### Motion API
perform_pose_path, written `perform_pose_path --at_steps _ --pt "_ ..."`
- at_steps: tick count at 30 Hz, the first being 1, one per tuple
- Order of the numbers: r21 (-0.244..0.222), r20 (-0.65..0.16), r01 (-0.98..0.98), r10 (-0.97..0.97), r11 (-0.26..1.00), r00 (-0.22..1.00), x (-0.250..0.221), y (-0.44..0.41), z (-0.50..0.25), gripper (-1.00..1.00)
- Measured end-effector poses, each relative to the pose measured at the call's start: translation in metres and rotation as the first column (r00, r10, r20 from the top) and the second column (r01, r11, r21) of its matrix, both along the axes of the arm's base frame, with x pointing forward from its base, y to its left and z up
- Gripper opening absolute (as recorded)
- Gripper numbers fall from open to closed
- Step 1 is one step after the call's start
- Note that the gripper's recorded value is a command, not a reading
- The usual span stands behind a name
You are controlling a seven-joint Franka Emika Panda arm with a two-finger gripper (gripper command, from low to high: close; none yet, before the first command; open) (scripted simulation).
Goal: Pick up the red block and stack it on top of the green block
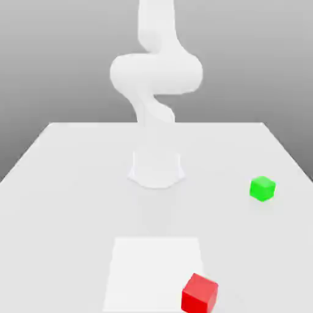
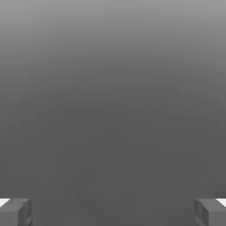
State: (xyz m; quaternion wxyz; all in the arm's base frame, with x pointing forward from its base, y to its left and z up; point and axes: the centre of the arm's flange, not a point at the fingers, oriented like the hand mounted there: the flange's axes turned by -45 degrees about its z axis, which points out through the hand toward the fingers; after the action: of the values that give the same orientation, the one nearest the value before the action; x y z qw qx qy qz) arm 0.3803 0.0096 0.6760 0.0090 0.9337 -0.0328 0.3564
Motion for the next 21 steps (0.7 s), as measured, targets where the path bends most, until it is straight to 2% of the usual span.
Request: perform_pose_path --at_steps 10,15,21 --pt "-0.004 -0.267 0.201 -0.195 0.980 0.944 0.100 0.023 -0.169 0.00" --pt "0.000 -0.388 0.285 -0.263 0.958 0.883 0.123 0.032 -0.261 0.00" --pt "0.015 -0.527 0.379 -0.315 0.925 0.789 0.127 0.047 -0.367 0.00"
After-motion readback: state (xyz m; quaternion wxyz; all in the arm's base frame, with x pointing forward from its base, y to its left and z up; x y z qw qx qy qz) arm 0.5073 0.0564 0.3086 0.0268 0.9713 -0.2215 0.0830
